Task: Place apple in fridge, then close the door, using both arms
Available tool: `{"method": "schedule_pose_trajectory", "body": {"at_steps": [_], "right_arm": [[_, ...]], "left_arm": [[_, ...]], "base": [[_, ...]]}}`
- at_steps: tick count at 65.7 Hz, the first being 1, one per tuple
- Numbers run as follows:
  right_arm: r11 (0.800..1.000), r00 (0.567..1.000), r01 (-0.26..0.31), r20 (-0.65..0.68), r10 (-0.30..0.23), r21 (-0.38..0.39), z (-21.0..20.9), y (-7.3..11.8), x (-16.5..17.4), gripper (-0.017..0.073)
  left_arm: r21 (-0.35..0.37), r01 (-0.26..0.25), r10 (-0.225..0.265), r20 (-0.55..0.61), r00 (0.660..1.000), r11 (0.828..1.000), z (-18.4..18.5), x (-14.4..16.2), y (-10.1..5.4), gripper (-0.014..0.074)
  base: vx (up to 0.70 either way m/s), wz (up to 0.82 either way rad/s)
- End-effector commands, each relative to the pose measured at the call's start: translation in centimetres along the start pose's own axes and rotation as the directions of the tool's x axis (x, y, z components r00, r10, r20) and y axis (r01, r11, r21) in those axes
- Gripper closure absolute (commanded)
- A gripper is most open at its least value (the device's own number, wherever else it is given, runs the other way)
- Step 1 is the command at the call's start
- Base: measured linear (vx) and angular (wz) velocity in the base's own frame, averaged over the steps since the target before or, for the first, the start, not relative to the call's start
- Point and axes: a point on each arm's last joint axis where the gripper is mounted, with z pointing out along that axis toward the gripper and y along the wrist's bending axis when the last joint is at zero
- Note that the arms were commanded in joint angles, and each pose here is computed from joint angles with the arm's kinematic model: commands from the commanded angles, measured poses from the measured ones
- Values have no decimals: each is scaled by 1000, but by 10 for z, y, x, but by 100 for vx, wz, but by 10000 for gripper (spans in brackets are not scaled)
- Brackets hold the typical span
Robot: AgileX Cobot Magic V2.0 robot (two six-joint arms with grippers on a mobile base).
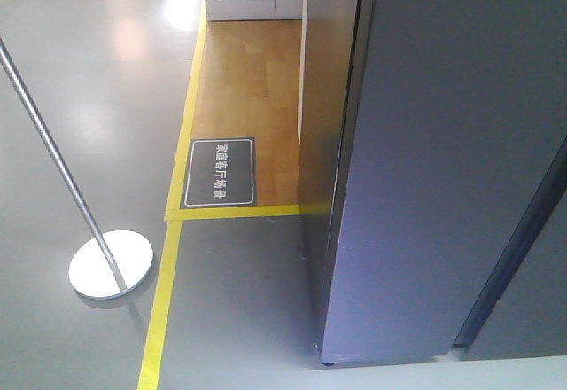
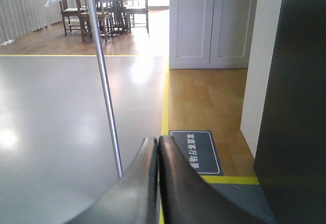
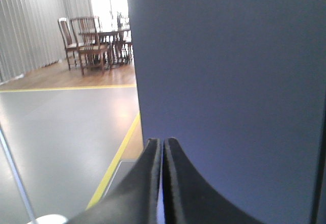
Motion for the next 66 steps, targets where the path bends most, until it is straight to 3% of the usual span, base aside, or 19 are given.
{"method": "schedule_pose_trajectory", "body": {"at_steps": [1,13,37,66], "right_arm": [[998,991,55,118,-57,24,-2,-1,-10,562],[996,990,51,126,-59,72,-2,-4,-11,562],[994,985,80,148,-91,79,-2,-4,-14,562],[994,983,78,157,-90,80,-2,-4,-14,562]], "left_arm": [[32,-2,-1,98,995,999,-3,-12,-3,599],[31,-2,-1,97,995,1000,-3,-12,-3,599],[31,-2,-1,96,995,1000,-3,-12,-3,599],[31,-2,-1,96,995,1000,-3,-12,-3,599]], "base": [[0,0],[0,0],[0,0],[0,0]]}}
